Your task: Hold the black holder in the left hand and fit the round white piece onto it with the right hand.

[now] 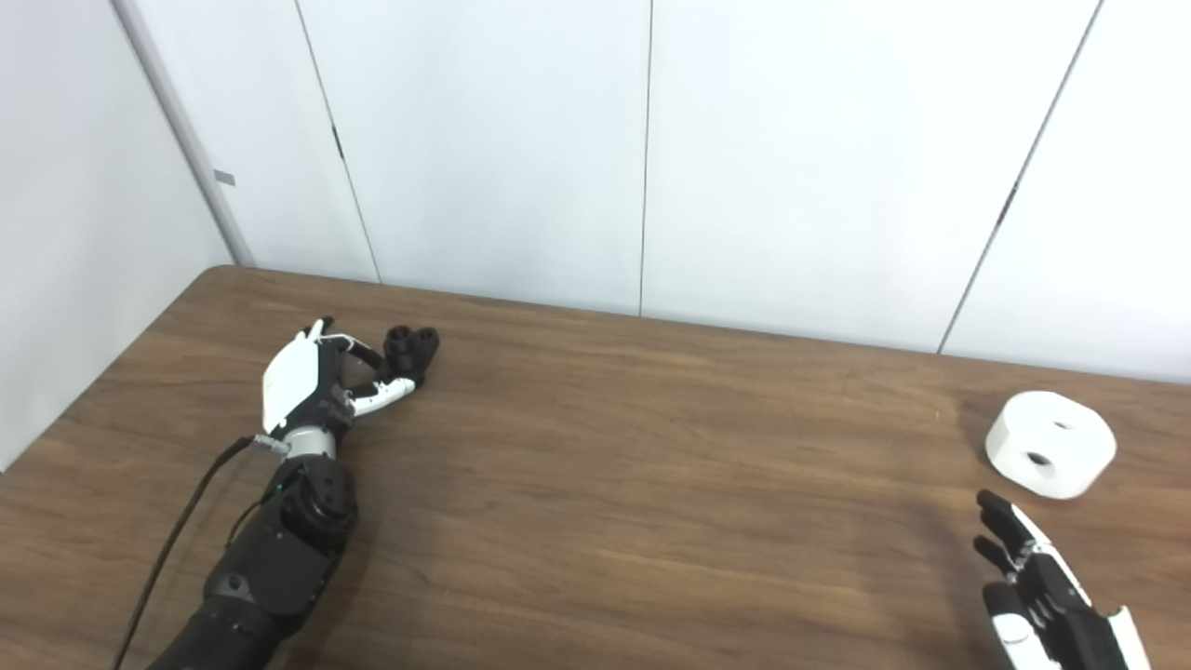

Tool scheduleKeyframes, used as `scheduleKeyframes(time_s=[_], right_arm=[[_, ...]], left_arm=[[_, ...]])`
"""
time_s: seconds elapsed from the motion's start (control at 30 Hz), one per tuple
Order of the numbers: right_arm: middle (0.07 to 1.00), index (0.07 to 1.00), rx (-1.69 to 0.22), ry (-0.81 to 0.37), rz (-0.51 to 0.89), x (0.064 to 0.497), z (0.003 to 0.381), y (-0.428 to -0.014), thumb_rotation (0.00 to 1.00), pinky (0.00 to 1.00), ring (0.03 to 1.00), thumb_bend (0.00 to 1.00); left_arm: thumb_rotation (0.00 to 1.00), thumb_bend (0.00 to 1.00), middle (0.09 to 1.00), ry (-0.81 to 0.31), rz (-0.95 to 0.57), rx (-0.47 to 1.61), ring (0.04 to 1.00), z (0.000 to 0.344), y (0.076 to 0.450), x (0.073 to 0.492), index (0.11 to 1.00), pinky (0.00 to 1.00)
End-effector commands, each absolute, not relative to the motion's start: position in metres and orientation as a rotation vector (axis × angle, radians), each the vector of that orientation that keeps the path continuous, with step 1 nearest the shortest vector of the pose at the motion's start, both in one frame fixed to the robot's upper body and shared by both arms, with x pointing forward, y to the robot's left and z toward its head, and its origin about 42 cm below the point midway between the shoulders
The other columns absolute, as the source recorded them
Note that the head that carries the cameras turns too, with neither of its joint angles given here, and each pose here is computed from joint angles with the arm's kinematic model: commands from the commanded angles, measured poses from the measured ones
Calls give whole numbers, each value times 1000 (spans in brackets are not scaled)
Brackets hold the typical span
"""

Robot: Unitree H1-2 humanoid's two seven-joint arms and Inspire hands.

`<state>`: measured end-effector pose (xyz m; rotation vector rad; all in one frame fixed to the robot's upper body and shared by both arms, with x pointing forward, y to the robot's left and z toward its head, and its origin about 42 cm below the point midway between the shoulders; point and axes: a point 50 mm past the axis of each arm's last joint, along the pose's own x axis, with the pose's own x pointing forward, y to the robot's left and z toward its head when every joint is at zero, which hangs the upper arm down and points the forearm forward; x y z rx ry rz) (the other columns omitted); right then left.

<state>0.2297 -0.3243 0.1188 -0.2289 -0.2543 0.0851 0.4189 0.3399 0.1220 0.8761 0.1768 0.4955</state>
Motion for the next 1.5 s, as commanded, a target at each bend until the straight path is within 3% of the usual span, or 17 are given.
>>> scheduleKeyframes(time_s=[0.0,0.37,0.77,1.3,1.47], right_arm=[[923,866,-187,-185,67,212,97,-320,732,885,929,227],[921,862,-187,-191,64,212,99,-318,709,885,931,249],[931,878,-199,-200,59,210,102,-314,696,894,936,246],[950,894,-197,-211,67,213,104,-306,669,947,967,176],[953,897,-208,-223,65,215,106,-300,600,957,974,123]], left_arm=[[41,521,937,181,493,915,1000,124,342,422,478,1000],[43,521,929,173,451,929,1000,122,341,418,478,1000],[44,521,922,165,339,921,1000,118,312,392,480,1000],[44,521,931,-5,158,799,1000,132,256,331,481,1000],[43,520,929,-49,88,770,1000,135,242,312,481,1000]])
